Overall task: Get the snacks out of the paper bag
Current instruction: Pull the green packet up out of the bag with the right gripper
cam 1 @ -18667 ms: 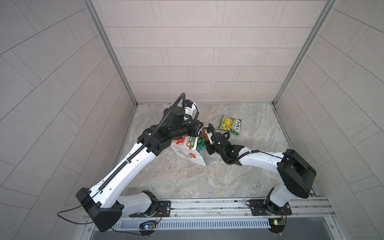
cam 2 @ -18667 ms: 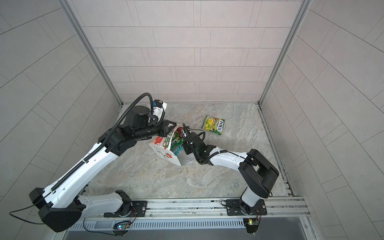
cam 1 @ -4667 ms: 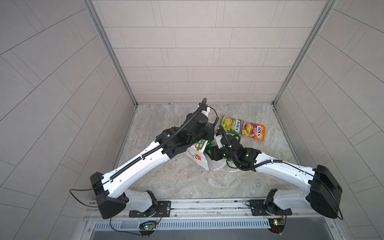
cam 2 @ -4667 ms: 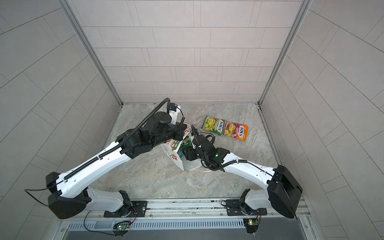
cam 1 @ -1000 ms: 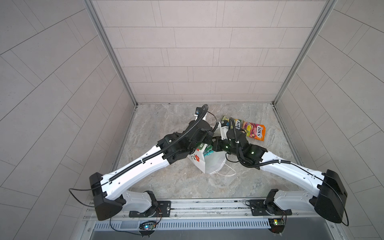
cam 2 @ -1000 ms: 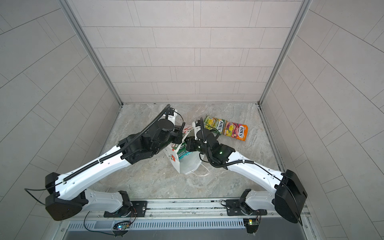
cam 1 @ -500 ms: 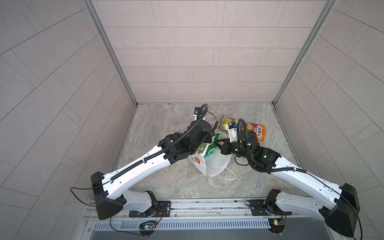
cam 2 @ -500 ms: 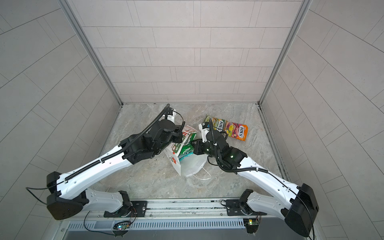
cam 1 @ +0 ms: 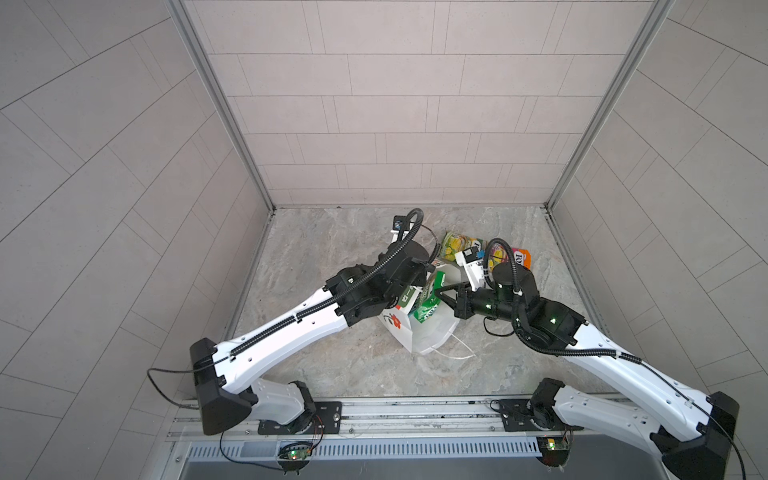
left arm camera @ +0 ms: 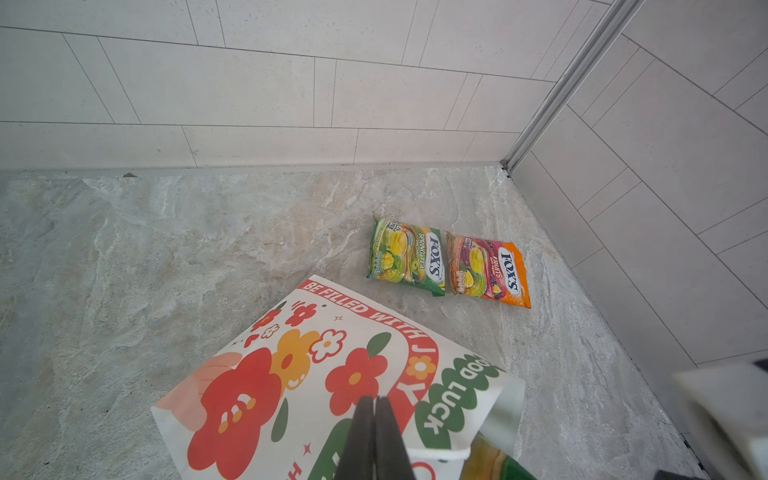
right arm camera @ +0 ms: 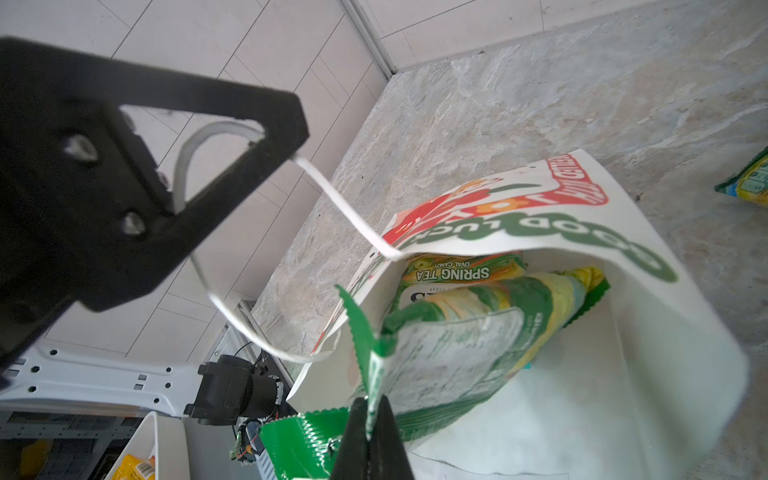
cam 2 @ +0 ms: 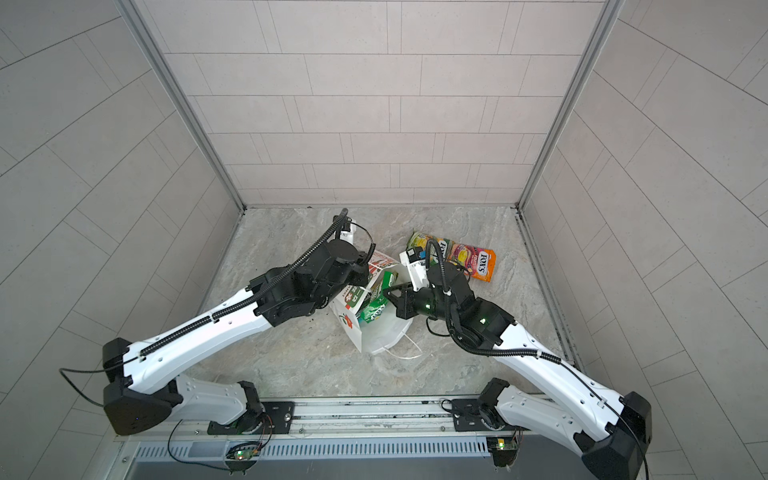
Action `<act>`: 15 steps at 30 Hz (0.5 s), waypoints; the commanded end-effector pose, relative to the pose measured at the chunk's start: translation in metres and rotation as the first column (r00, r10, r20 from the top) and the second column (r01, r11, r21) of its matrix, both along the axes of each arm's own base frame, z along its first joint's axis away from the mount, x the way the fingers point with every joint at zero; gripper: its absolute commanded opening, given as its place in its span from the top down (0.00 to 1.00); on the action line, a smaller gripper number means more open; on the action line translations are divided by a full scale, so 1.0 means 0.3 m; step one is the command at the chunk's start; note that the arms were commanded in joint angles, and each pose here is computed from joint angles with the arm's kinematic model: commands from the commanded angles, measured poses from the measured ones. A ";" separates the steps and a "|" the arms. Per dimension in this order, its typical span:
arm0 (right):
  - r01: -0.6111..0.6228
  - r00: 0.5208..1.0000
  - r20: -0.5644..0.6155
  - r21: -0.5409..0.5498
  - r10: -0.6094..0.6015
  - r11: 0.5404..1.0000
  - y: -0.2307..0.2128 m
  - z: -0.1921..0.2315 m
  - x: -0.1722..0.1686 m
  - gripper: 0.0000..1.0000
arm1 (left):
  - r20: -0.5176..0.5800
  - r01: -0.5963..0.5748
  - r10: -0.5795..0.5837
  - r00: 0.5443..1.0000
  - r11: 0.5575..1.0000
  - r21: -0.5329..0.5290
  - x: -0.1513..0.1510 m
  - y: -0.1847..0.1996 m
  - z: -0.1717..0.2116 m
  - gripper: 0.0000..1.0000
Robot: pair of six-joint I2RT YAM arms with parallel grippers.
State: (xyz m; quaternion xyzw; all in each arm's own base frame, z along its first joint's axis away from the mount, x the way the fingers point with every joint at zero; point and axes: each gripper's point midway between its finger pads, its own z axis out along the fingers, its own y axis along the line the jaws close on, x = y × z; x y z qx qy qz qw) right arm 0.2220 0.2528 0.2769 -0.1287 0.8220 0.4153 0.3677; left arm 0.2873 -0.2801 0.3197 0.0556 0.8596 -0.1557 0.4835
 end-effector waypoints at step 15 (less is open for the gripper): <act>-0.008 0.972 0.235 0.077 -0.010 0.997 -0.113 0.355 -0.091 1.00 | 0.008 -0.069 0.068 0.998 0.997 0.019 0.071 0.040 0.032 1.00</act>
